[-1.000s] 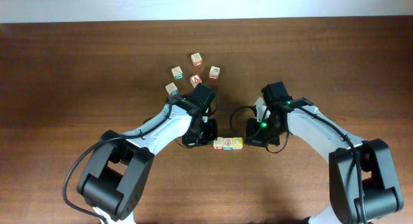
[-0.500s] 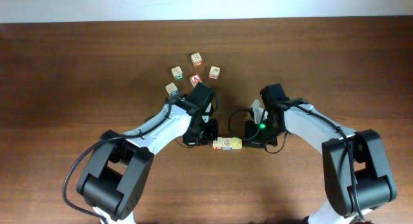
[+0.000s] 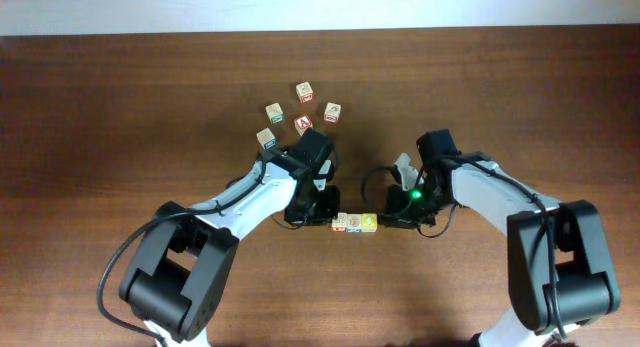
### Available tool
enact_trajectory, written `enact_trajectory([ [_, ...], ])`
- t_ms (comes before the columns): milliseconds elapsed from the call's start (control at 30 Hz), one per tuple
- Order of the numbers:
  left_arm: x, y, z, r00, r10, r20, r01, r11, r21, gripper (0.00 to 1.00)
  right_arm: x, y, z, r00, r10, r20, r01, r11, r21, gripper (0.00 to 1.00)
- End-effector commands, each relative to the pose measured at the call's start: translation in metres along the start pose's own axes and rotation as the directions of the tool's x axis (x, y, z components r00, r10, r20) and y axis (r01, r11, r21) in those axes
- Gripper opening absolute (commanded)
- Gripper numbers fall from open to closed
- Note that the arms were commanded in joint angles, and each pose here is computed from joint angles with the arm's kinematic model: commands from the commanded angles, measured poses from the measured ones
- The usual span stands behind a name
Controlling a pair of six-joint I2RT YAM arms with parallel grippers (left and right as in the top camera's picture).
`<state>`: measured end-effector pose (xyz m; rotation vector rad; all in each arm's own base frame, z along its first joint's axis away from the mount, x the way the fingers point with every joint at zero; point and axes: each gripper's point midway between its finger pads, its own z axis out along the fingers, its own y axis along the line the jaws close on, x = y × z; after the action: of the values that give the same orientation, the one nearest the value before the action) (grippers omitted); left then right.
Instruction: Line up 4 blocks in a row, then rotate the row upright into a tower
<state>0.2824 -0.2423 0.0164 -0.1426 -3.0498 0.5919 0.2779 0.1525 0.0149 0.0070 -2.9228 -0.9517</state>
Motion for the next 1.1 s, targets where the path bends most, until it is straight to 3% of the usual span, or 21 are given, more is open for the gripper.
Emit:
enact_trajectory([
  [0, 0.004, 0.000, 0.003, 1.000, 0.023, -0.020, -0.023, 1.000, 0.015, 0.00, 0.005, -0.002, -0.005, 1.000, 0.001, -0.007, -0.002, 0.991, -0.134, 0.04],
  [133, 0.004, -0.002, 0.003, 0.999, 0.037, -0.019, -0.036, 0.999, 0.024, 0.00, 0.010, 0.008, -0.004, 1.000, -0.016, 0.006, 0.017, 0.967, -0.255, 0.04],
  [733, 0.003, -0.008, 0.003, 0.996, 0.085, -0.018, -0.084, 0.995, 0.056, 0.00, 0.008, -0.001, 0.007, 0.998, 0.058, 0.035, -0.047, 0.966, -0.253, 0.04],
  [867, 0.003, -0.008, 0.003, 0.996, 0.085, -0.018, -0.084, 0.995, 0.057, 0.00, 0.003, 0.022, -0.003, 0.998, -0.002, 0.057, 0.022, 0.932, -0.363, 0.04],
  [1067, 0.003, -0.008, 0.003, 0.996, 0.085, -0.018, -0.084, 0.995, 0.057, 0.00, 0.004, 0.048, -0.019, 0.992, -0.070, 0.107, 0.103, 0.933, -0.345, 0.05],
])
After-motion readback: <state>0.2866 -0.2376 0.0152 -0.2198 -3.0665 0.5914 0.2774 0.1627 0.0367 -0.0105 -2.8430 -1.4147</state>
